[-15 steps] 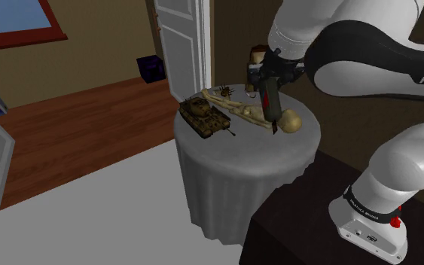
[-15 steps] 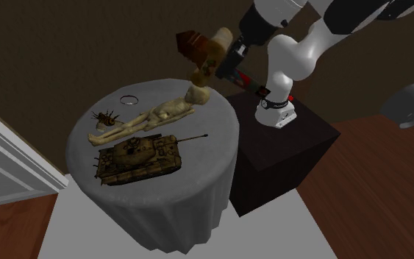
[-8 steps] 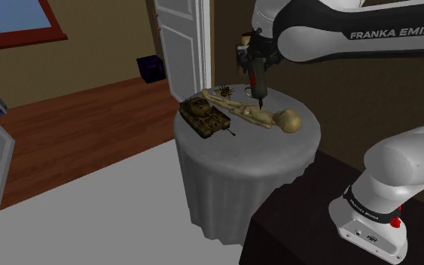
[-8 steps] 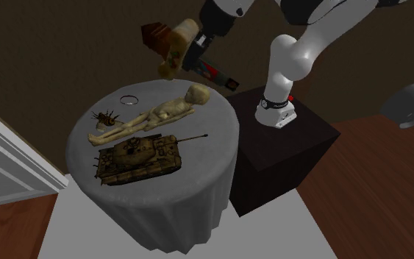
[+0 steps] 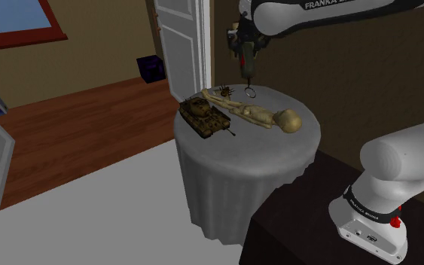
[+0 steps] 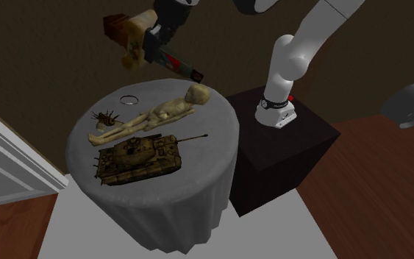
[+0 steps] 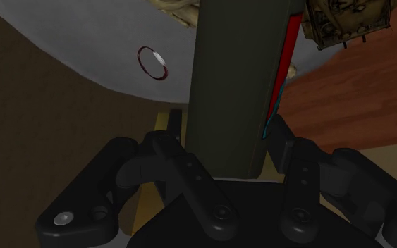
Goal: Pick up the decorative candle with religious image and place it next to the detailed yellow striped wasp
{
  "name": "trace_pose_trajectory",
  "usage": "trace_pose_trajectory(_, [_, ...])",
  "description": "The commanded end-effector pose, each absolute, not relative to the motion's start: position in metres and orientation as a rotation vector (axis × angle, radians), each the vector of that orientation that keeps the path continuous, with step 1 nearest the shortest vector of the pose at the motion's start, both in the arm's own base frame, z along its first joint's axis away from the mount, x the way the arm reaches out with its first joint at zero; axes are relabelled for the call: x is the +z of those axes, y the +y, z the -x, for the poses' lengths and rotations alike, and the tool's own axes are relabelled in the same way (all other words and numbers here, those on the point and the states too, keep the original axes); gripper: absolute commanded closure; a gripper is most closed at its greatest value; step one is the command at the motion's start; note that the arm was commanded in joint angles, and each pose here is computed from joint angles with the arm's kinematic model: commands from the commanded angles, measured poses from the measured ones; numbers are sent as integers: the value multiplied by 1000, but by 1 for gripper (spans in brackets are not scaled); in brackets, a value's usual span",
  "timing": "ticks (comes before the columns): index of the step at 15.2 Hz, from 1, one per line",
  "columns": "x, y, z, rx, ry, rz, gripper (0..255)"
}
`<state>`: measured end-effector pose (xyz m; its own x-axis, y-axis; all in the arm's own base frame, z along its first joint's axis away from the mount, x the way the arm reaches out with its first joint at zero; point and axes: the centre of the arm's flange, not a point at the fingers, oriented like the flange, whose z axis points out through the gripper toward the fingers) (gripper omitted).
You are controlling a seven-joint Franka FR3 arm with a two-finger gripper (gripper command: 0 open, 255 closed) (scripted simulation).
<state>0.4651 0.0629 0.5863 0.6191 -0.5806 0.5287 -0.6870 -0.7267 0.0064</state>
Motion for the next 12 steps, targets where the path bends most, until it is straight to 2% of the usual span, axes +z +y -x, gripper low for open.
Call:
trace_pose_trajectory(1, [584,58,-472,754,-1045,-2635,255])
trace_pose_trajectory(12, [526,58,-472,754,-1045,-2635,255])
